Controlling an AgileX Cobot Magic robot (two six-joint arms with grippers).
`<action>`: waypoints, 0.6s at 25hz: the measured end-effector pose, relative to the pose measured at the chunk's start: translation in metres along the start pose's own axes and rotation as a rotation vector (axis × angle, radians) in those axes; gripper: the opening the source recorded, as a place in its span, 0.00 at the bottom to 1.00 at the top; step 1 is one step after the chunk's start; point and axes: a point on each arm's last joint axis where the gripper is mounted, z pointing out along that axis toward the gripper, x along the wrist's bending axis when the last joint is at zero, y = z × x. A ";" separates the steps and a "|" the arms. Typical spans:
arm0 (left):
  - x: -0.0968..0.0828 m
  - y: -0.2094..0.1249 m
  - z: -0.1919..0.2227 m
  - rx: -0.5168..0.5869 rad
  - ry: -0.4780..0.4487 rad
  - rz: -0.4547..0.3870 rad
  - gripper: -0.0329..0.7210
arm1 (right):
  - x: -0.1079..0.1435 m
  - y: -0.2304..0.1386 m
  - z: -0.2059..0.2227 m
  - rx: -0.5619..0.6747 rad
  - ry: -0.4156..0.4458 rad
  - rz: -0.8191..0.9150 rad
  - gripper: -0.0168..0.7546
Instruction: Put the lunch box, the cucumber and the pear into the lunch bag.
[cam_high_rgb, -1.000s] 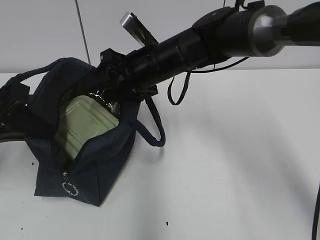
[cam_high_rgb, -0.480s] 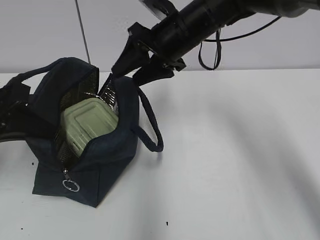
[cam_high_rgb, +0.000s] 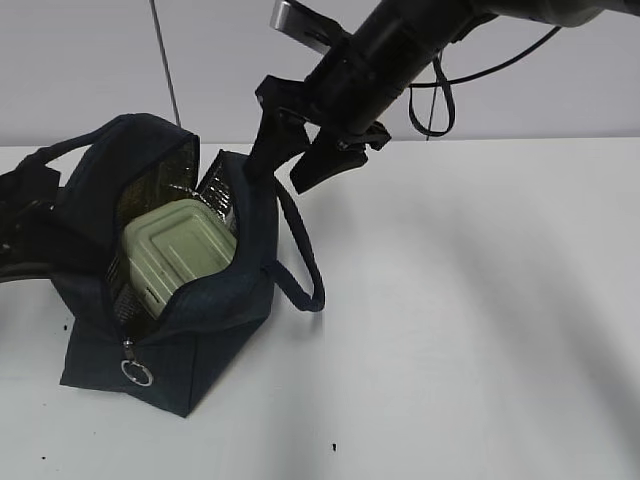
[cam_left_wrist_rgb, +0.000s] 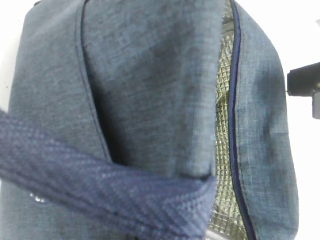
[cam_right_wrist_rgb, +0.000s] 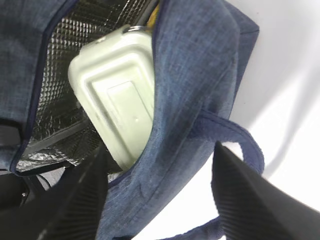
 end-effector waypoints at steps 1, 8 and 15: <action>0.000 0.000 0.000 0.000 0.000 0.000 0.02 | 0.001 0.000 0.001 0.004 -0.003 -0.003 0.67; 0.000 0.000 0.000 -0.004 0.002 -0.001 0.02 | 0.008 -0.007 0.037 0.092 -0.022 -0.021 0.67; 0.000 0.001 0.000 -0.008 0.000 -0.004 0.02 | -0.005 -0.009 0.051 0.136 -0.086 -0.026 0.11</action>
